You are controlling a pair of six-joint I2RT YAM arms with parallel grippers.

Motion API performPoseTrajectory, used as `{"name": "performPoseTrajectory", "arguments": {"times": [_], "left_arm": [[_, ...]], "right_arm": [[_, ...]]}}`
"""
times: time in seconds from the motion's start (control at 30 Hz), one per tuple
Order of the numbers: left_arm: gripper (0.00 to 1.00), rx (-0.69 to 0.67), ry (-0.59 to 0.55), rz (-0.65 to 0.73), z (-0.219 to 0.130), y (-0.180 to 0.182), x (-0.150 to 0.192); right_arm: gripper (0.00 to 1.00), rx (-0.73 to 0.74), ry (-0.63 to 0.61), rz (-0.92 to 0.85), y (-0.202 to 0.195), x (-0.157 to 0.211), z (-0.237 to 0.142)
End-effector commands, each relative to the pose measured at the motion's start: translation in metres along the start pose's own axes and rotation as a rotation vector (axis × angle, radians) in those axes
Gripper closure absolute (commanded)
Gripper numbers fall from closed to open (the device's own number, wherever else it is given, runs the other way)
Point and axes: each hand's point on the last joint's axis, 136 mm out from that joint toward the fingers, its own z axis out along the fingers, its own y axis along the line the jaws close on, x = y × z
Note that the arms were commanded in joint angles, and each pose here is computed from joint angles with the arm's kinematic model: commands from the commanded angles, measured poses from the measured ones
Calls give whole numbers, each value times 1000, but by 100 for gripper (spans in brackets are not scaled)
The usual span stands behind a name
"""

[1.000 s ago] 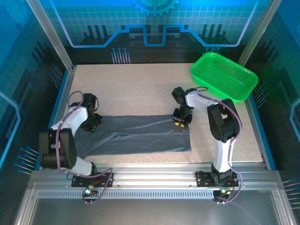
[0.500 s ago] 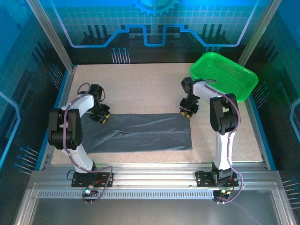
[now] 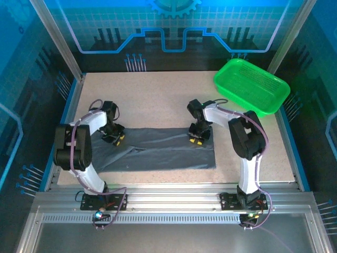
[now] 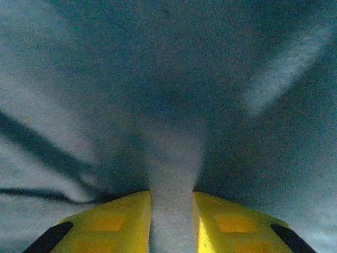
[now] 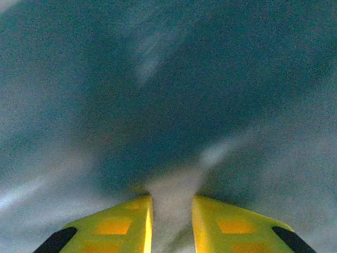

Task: Fold and stack the t-shirts

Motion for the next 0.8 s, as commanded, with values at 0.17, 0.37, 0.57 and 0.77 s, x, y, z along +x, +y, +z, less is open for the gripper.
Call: {"name": "performPoseTrajectory", "arguments": {"times": [0.17,0.37,0.57,0.77], "left_arm": [[73,100,77,33,20,-58,-5],[72,218,53,108,12,-119,-29],[66,334,-76,306,-35,-144,-42],[53,366,-59,579,-41,-125,-35]], "right_arm": [[74,43,33,29,-15,-62,-1],[74,-32,12,48,-7,-128,-6],[65,-193,-94,-161,35,-157,-49],[50,-390,-234,-354,66,-121,-117]]}}
